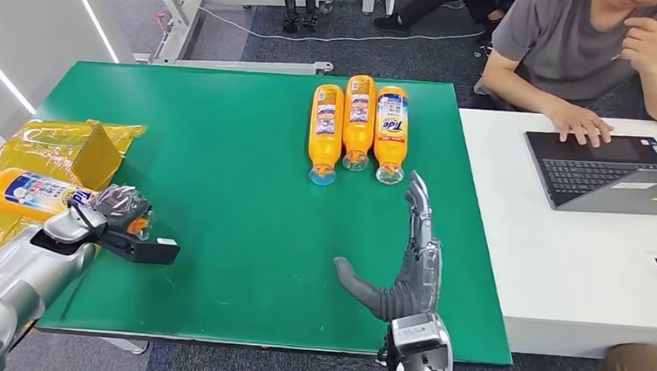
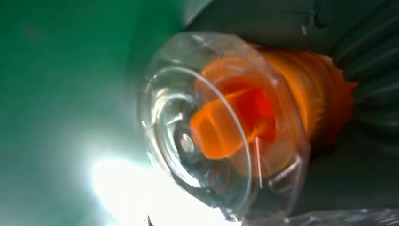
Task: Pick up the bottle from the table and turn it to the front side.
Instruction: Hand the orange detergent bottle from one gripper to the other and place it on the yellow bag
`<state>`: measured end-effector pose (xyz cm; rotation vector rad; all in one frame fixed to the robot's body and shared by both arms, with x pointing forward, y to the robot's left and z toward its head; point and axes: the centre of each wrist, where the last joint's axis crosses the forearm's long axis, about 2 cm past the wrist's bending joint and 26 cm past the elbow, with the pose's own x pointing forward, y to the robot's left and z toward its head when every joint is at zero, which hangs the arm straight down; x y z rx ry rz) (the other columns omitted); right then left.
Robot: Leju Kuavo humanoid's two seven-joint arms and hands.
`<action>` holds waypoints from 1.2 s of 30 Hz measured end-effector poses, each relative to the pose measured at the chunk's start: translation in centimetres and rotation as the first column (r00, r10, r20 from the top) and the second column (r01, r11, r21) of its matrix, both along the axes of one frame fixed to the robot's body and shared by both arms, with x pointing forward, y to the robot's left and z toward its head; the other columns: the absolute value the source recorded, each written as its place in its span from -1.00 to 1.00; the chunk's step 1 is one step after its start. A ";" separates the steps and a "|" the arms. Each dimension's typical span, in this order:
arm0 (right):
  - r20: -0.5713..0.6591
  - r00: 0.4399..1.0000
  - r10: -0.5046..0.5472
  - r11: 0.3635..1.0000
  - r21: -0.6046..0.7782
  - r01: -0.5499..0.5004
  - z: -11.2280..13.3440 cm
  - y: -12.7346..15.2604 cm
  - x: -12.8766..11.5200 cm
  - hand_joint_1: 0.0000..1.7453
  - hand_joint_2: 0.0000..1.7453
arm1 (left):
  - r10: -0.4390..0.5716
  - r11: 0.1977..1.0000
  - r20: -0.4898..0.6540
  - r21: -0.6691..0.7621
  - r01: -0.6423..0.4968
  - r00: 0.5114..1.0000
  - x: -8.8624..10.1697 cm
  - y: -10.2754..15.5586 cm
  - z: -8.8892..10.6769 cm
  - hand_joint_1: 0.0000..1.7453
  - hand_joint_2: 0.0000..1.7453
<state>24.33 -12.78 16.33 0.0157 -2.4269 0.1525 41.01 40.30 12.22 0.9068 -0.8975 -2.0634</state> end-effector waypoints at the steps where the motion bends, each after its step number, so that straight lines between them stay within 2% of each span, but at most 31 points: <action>1: 0.000 1.000 -0.001 1.000 -0.001 0.001 0.0 0.1 0.0 -1.00 1.00 | 0.036 0.999 -0.024 -0.011 -0.036 0.999 0.1 0.1 0.2 1.00 1.00; 5: -0.005 1.000 -0.004 1.000 -0.004 0.004 0.1 0.3 -0.2 -1.00 1.00 | 0.116 0.991 -0.069 -0.063 -0.121 0.991 0.4 0.4 0.5 1.00 1.00; 16: -0.003 1.000 -0.003 1.000 -0.002 0.003 0.3 0.1 -0.3 -1.00 1.00 | 0.150 0.979 -0.089 -0.128 -0.161 0.985 0.3 1.0 0.5 1.00 1.00; 17: -0.003 1.000 -0.004 1.000 -0.002 0.004 0.3 0.1 -0.3 -1.00 1.00 | 0.151 0.977 -0.091 -0.135 -0.162 0.984 0.3 1.0 0.5 0.62 1.00; 20: -0.005 1.000 -0.003 1.000 -0.002 0.003 0.2 0.1 -0.4 -1.00 1.00 | 0.145 0.977 -0.091 -0.145 -0.157 0.985 0.3 1.1 0.6 -0.88 1.00; 21: -0.005 1.000 -0.003 1.000 -0.002 0.003 0.2 0.1 -0.4 -1.00 1.00 | 0.142 0.977 -0.089 -0.146 -0.153 0.986 0.3 1.0 0.6 -1.00 1.00; 31: -0.006 1.000 -0.023 1.000 0.009 0.023 0.2 0.0 -0.8 -1.00 1.00 | 0.096 0.969 -0.043 -0.225 -0.103 0.994 0.4 0.8 0.6 -1.00 1.00; 36: -0.014 1.000 -0.021 1.000 0.014 0.021 0.1 -0.1 -1.0 -1.00 1.00 | 0.078 0.958 -0.021 -0.274 -0.081 0.997 -0.1 1.5 0.2 -1.00 1.00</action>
